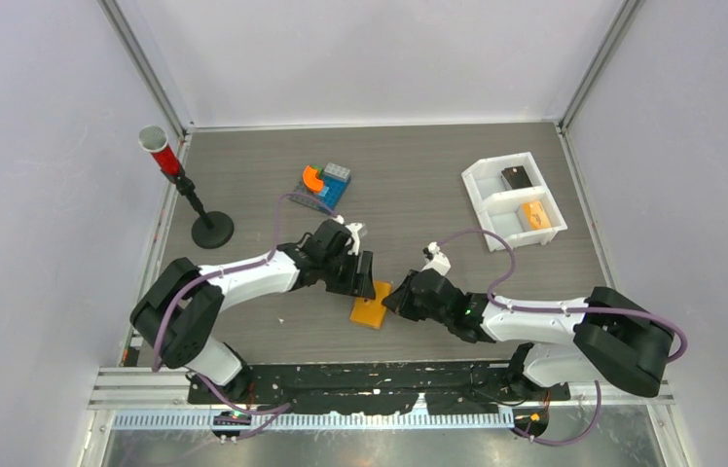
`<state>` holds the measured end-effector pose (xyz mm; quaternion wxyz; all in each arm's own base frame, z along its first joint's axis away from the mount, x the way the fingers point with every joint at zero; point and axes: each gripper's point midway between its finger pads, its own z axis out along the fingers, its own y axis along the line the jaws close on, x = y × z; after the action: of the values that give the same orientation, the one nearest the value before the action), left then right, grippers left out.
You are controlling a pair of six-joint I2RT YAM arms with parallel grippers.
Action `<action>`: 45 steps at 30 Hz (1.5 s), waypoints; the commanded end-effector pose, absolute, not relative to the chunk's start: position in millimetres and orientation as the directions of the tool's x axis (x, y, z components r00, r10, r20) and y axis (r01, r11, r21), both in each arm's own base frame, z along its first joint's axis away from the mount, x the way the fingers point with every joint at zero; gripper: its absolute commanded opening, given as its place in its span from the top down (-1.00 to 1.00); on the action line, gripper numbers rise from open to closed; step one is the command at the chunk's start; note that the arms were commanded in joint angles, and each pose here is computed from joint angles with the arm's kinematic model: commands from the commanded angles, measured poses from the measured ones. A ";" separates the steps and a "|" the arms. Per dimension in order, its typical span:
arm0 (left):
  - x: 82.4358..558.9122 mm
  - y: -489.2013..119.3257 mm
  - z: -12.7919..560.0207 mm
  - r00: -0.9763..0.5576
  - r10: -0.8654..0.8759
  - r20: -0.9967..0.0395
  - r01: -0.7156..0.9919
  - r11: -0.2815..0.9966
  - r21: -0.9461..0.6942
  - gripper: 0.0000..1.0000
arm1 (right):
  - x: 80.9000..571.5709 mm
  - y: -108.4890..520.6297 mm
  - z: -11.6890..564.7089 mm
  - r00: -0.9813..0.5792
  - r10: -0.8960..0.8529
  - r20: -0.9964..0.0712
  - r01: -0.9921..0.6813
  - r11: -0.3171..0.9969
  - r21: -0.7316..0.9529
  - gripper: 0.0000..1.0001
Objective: Take the credit cards out of the card holder
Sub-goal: Open the card holder at the center of the board.
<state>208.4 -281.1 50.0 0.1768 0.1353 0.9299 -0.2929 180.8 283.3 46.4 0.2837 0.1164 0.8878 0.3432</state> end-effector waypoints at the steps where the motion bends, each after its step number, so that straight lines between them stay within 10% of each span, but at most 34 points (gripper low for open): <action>1: 209.6 -286.6 48.5 -0.893 0.184 -0.411 0.379 0.801 -0.464 -0.21 | 185.2 286.8 63.0 -0.795 0.415 -0.443 -0.020 0.712 0.702 0.90; 8: 199.6 -283.8 39.8 -0.896 0.214 -0.389 0.377 0.831 -0.410 -0.11 | 185.4 282.7 62.8 -0.789 0.417 -0.451 -0.015 0.720 0.693 0.90; 21: 201.4 -274.7 47.7 -0.888 0.223 -0.401 0.379 0.849 -0.368 0.93 | 180.8 270.3 48.9 -0.787 0.401 -0.468 -0.015 0.747 0.665 0.90; 32: 195.2 -267.0 59.4 -0.883 0.219 -0.416 0.384 0.846 -0.370 0.76 | 190.5 261.8 47.9 -0.769 0.259 -0.585 -0.144 0.821 0.553 0.83; 38: 183.3 -278.4 72.1 -0.888 0.214 -0.406 0.401 0.793 -0.458 1.00 | 202.1 261.5 46.2 -0.774 0.194 -0.602 -0.186 0.840 0.510 0.68; 45: 176.1 -285.4 93.5 -0.897 0.155 -0.414 0.379 0.752 -0.539 1.00 | 201.2 270.5 59.0 -0.781 0.138 -0.608 -0.254 0.820 0.512 0.06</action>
<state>181.9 -274.8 68.3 0.1661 0.1520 0.9356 -0.2719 196.1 260.5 39.0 0.3157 -0.0014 0.9057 0.2830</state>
